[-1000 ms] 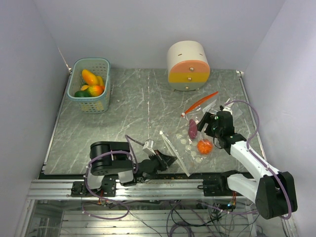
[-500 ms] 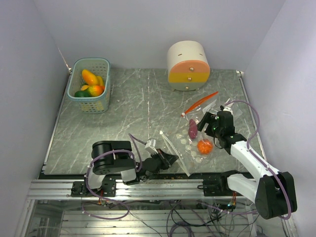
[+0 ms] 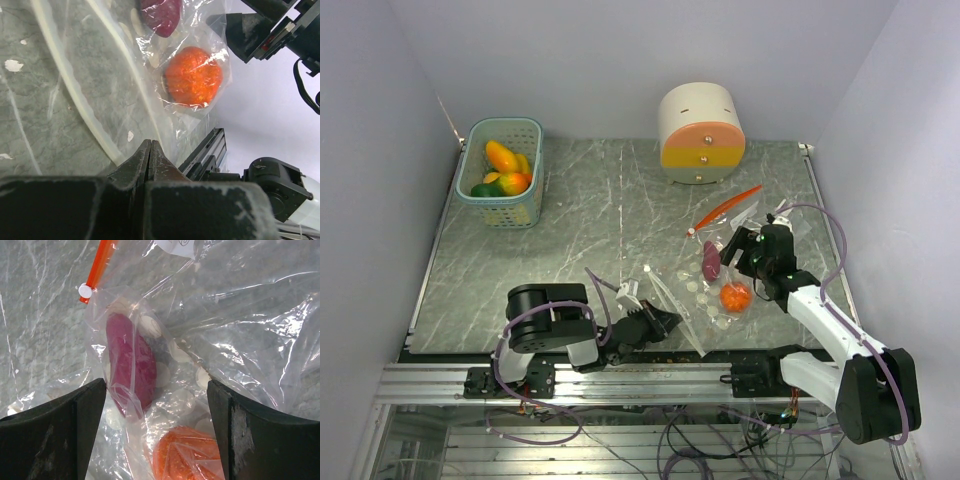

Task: Open the zip-top bag and remove the fake food
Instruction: Adjust the zipper food storage bag at the center of the board.

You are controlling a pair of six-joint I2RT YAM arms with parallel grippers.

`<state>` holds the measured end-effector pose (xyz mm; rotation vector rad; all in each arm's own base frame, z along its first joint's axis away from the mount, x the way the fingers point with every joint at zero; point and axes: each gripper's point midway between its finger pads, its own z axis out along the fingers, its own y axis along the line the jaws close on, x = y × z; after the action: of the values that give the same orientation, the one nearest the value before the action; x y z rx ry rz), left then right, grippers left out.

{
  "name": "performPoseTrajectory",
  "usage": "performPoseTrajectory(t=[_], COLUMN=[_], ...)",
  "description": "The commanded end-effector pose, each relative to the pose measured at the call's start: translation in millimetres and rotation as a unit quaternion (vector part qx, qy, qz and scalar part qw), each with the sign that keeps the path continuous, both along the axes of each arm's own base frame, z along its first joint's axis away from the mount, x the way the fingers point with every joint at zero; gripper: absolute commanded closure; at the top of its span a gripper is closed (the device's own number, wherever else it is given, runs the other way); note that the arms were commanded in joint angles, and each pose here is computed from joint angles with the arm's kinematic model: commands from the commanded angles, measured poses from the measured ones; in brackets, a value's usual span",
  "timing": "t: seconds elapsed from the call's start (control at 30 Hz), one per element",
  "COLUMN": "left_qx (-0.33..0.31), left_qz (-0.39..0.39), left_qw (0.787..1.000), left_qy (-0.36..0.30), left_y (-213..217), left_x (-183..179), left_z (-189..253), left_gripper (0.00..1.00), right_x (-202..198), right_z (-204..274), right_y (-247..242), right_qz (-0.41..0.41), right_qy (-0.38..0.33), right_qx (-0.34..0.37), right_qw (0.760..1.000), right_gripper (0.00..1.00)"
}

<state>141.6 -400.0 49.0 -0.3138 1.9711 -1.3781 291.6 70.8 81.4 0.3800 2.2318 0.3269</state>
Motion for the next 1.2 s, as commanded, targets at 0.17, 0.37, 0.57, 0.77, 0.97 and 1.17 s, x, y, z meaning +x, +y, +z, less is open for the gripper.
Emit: performPoseTrajectory(t=[0.17, 0.37, 0.57, 0.77, 0.97, 1.17], left_qx=[0.006, -0.002, 0.005, 0.014, 0.019, 0.019], left_qz=[-0.005, 0.0, -0.001, -0.001, 0.003, 0.014], left_qw=[1.0, 1.0, 1.0, 1.0, 1.0, 1.0], left_qy=[0.022, 0.023, 0.003, -0.01, -0.005, -0.007], left_y=[13, 13, 4, -3, -7, -9], left_x=[-9, -7, -2, 2, 9, 20], left_z=[-25, -26, -11, -1, -5, -11], left_gripper=[0.93, 0.93, 0.93, 0.93, 0.93, 0.93], right_x=[2, 2, 3, 2, 2, 2], right_z=[2, 3, 2, 0, 1, 0], right_y=[0, -1, 1, 1, 1, 2], right_qz=[0.004, 0.005, 0.008, 0.009, 0.01, 0.011], right_qy=[-0.013, -0.014, -0.013, -0.011, -0.013, -0.011], right_qx=[0.004, 0.003, 0.006, 0.007, 0.007, 0.008], right_qw=[1.0, 1.0, 1.0, 1.0, 1.0, 1.0], right_gripper=[0.18, 0.18, 0.18, 0.18, 0.18, 0.18])
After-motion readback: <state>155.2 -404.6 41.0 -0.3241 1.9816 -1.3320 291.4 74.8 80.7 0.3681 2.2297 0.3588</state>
